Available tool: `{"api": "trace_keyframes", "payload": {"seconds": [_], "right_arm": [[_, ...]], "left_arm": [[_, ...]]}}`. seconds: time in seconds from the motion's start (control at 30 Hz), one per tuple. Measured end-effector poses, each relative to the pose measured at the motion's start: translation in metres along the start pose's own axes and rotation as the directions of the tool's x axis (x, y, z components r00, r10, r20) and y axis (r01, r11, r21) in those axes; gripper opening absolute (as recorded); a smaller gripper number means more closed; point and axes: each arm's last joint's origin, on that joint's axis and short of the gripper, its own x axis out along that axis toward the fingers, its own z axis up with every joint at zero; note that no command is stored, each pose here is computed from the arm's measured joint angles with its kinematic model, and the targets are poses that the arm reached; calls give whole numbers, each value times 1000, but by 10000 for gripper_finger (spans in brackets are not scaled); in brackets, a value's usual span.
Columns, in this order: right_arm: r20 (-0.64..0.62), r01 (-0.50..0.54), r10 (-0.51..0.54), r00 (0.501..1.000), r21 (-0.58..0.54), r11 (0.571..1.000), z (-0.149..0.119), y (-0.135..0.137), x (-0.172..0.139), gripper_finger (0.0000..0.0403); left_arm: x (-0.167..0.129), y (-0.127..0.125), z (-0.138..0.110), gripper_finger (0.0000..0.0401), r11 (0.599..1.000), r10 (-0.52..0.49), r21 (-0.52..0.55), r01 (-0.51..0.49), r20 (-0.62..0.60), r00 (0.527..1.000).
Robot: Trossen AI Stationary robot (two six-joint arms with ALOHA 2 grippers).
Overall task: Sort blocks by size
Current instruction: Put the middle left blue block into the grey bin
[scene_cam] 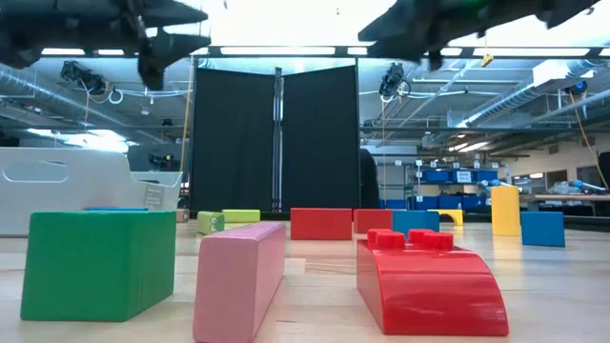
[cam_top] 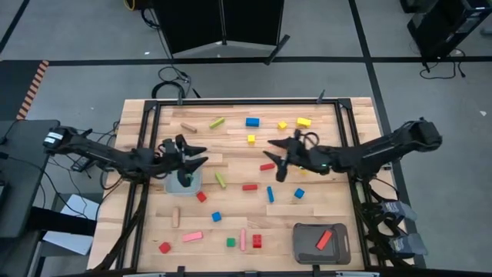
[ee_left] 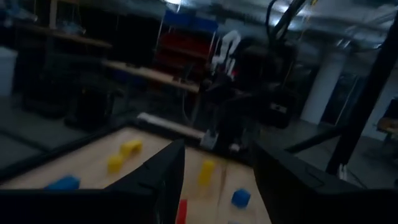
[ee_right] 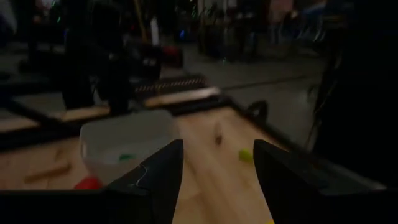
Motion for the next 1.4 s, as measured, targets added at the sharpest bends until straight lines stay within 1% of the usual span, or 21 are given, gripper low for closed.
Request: {"api": "trace_keyframes", "payload": {"seconds": [0.2, 0.27, 0.4, 0.47, 0.6, 0.67, 0.9, 1.03, 1.13, 1.4], "right_arm": [[-143, -55, 59, 988, 34, 998, -15, 5, 43, 212], [-172, -71, 75, 982, 28, 997, -17, 11, 58, 213], [-232, -70, 67, 970, -5, 998, -17, 26, 86, 215], [-245, -68, 64, 967, -7, 998, -16, 32, 98, 215], [-232, -67, 70, 970, 20, 998, -12, 46, 120, 216], [-246, -73, 73, 967, 12, 997, -11, 54, 128, 217], [-328, -119, 97, 940, -47, 992, -16, 88, 149, 219], [-338, -136, 114, 934, -41, 990, -19, 105, 158, 220], [-368, -141, 117, 923, -40, 989, -28, 115, 162, 220], [-442, -130, 109, 890, -18, 991, -49, 133, 171, 220]], "left_arm": [[-6, 6, -11, 192, 998, 45, -27, -49, -131, 990], [-5, 6, -12, 192, 998, 48, -30, -53, -142, 989], [-5, 6, -13, 192, 998, 50, -30, -55, -146, 988], [-5, 6, -13, 192, 998, 50, -29, -55, -148, 988], [-5, 6, -14, 192, 998, 54, -22, -58, -159, 986], [-6, 7, -16, 192, 998, 57, -16, -61, -172, 983], [-6, 7, -17, 192, 998, 52, -7, -54, -186, 981], [-6, 7, -17, 192, 999, 52, 12, -51, -186, 981], [-6, 7, -17, 192, 999, 50, 12, -48, -188, 981], [-7, 6, -16, 192, 1000, 30, 8, -29, -190, 981]]}}
